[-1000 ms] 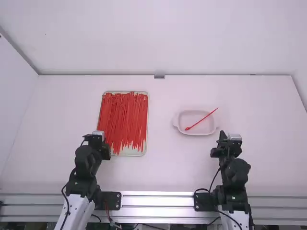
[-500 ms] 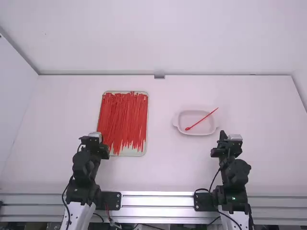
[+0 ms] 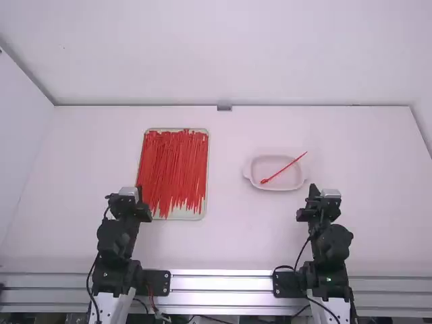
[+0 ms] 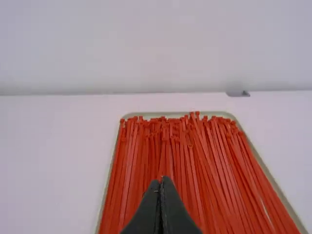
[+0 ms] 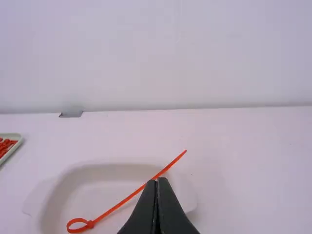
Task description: Fasten the cable tie
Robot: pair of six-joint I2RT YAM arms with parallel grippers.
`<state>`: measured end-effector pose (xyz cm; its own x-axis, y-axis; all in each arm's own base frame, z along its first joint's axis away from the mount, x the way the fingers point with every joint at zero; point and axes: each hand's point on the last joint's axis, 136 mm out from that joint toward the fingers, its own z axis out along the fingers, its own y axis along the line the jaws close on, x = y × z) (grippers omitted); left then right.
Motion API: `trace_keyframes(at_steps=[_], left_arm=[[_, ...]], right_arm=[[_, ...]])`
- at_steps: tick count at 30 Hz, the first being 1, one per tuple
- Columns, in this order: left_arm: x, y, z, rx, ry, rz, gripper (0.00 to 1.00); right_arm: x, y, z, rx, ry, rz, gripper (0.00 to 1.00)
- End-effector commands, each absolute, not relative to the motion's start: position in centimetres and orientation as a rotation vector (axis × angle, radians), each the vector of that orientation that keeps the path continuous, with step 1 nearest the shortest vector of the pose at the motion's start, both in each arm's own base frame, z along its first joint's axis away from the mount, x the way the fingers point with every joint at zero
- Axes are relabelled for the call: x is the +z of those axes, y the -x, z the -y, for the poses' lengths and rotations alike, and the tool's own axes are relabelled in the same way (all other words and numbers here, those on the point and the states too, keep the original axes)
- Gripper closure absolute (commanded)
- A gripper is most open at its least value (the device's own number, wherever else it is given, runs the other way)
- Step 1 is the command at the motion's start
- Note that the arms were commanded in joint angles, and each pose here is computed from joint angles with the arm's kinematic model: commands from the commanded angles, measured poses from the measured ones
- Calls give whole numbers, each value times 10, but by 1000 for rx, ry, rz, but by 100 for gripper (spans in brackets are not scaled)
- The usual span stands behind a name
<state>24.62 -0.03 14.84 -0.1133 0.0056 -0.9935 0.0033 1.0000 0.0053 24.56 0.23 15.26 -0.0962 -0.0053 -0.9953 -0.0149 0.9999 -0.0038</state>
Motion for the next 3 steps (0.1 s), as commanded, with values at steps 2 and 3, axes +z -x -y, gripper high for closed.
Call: trace_keyframes(at_steps=[2, 3], left_arm=[[148, -246, 0, 0, 0, -1676, 100], [148, -246, 0, 0, 0, -1676, 100]], right_arm=[[148, -246, -3, 13, 12, -1676, 100], [148, -246, -3, 13, 12, -1676, 100]])
